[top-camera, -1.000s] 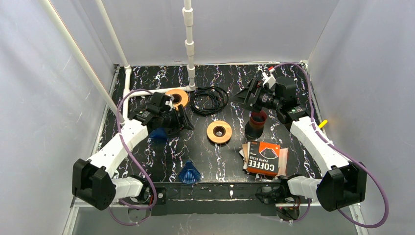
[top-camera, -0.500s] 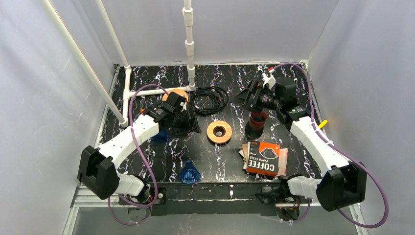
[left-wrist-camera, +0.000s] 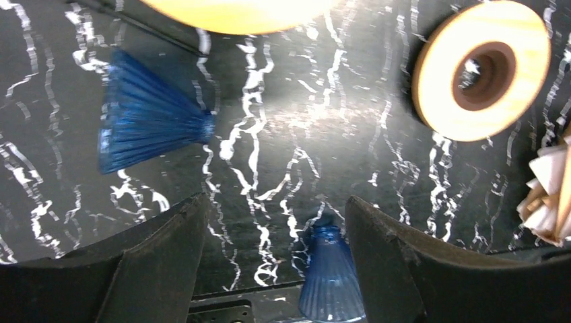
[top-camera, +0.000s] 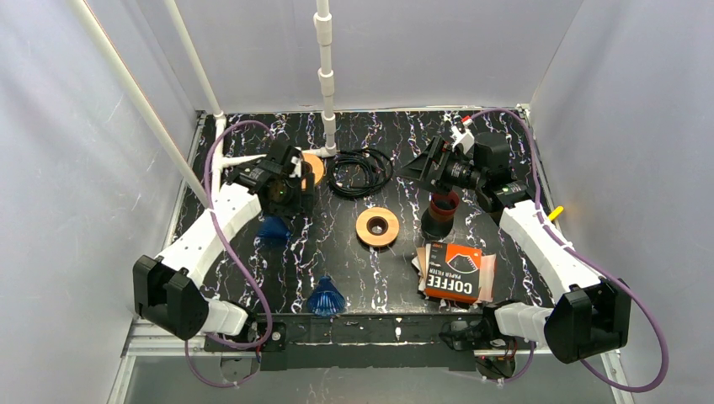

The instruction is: Place the coffee filter in the dripper

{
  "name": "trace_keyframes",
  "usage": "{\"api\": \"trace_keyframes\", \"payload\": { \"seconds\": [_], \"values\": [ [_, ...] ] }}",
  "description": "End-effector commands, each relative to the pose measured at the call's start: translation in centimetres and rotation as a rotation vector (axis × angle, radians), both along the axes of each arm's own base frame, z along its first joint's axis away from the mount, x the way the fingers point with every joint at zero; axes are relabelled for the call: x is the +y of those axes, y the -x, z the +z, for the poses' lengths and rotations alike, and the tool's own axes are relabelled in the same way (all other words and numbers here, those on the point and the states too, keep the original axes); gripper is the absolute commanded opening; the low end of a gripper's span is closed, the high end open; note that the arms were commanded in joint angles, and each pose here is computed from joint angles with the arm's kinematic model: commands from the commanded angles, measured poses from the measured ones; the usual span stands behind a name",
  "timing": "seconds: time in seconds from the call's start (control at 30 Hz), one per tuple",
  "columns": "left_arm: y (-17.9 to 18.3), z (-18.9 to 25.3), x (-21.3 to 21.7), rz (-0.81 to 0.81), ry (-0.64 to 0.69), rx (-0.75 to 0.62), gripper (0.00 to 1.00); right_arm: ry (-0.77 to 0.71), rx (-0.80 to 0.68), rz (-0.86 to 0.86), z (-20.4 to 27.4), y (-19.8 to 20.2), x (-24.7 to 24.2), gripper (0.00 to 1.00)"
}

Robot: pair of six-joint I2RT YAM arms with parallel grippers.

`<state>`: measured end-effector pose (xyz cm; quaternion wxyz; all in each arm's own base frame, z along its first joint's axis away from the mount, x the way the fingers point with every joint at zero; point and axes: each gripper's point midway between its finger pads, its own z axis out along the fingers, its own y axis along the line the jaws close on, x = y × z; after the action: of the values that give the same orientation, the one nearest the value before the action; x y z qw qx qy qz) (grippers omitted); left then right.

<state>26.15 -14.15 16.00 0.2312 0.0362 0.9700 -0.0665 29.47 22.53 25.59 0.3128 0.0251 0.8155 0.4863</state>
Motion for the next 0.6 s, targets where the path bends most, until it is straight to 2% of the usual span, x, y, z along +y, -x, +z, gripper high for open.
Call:
{"api": "trace_keyframes", "payload": {
  "seconds": [0.0,0.17,0.37,0.57],
  "values": [
    [-0.5,0.5,3.6,0.054,-0.029,0.025,0.72,0.007,-0.024,-0.001,0.5,-0.2,-0.2,1.0],
    [-1.2,0.1,5.5,0.127,-0.005,0.03,0.73,0.012,-0.017,-0.004,0.3,-0.2,-0.3,1.0],
    [-2.3,-1.1,5.8,0.194,0.138,0.044,0.73,0.018,-0.007,-0.009,0.0,-0.2,-0.4,1.0],
    [-2.4,-3.7,8.2,0.262,0.087,0.094,0.73,0.021,-0.003,-0.011,-0.1,-0.1,-0.5,1.0]
  ]
}}
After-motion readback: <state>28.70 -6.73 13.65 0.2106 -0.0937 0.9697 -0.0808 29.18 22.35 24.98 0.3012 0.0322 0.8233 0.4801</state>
